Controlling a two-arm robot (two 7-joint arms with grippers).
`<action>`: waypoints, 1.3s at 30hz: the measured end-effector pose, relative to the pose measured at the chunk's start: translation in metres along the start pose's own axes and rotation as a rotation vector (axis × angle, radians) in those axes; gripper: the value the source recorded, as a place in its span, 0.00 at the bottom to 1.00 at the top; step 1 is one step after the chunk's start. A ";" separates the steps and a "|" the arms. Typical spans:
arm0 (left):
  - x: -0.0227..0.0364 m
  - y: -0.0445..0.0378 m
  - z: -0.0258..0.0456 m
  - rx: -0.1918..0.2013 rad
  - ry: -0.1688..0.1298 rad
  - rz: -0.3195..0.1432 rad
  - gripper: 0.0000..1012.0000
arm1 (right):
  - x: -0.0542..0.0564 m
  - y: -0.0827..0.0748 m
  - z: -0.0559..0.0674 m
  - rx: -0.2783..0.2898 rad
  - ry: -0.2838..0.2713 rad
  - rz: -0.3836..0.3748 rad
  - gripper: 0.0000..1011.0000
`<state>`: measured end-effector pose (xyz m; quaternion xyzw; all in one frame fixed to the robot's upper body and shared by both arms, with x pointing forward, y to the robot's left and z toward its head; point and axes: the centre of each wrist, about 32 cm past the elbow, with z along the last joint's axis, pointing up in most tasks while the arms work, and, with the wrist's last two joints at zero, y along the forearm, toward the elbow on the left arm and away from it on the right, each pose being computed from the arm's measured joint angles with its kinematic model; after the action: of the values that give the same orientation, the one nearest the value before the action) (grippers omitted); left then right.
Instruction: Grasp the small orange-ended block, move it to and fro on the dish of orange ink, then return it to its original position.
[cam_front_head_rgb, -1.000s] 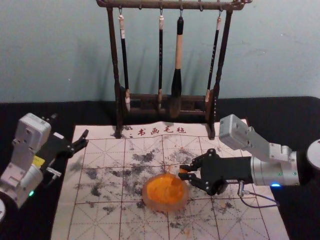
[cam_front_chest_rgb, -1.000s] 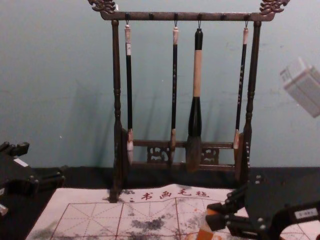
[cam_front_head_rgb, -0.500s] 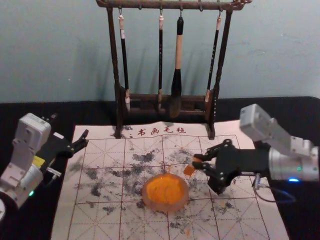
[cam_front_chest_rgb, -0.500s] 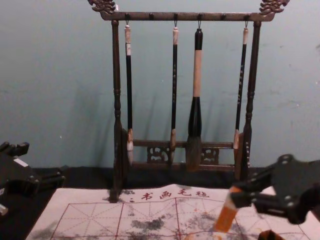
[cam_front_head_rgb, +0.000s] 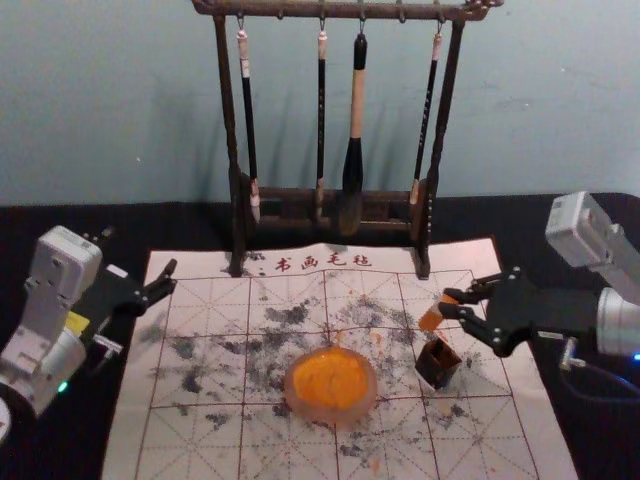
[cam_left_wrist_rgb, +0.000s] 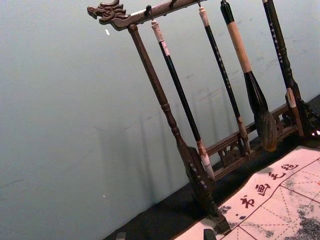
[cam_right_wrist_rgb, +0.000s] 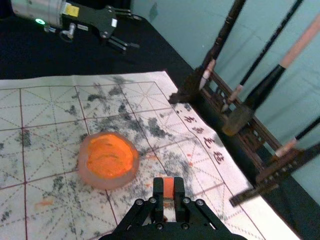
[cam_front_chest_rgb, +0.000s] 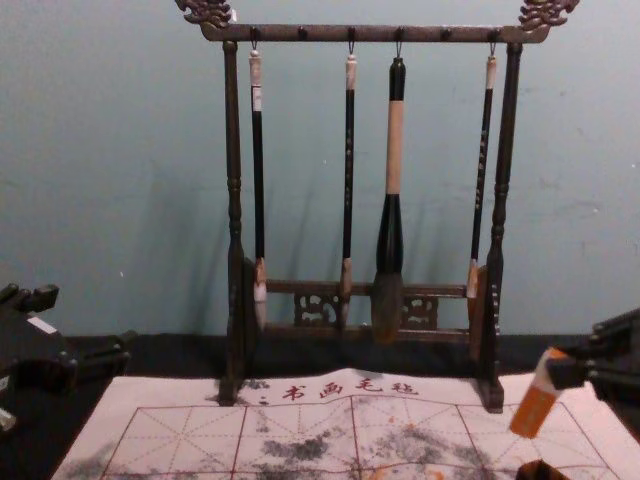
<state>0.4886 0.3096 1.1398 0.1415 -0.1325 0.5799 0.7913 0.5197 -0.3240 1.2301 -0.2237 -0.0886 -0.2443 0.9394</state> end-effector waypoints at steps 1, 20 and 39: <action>0.0000 0.0000 0.0000 0.000 0.000 0.000 0.99 | 0.000 -0.001 -0.001 -0.002 0.003 -0.004 0.09; 0.0000 0.0000 0.0000 0.000 0.000 0.000 0.99 | -0.007 -0.013 -0.014 -0.037 0.030 -0.005 0.09; 0.0000 0.0000 0.0000 0.000 0.000 0.000 0.99 | -0.011 -0.010 -0.020 -0.049 0.048 0.021 0.09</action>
<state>0.4886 0.3097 1.1398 0.1415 -0.1324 0.5799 0.7913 0.5063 -0.3365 1.2132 -0.2417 -0.0576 -0.2420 0.9379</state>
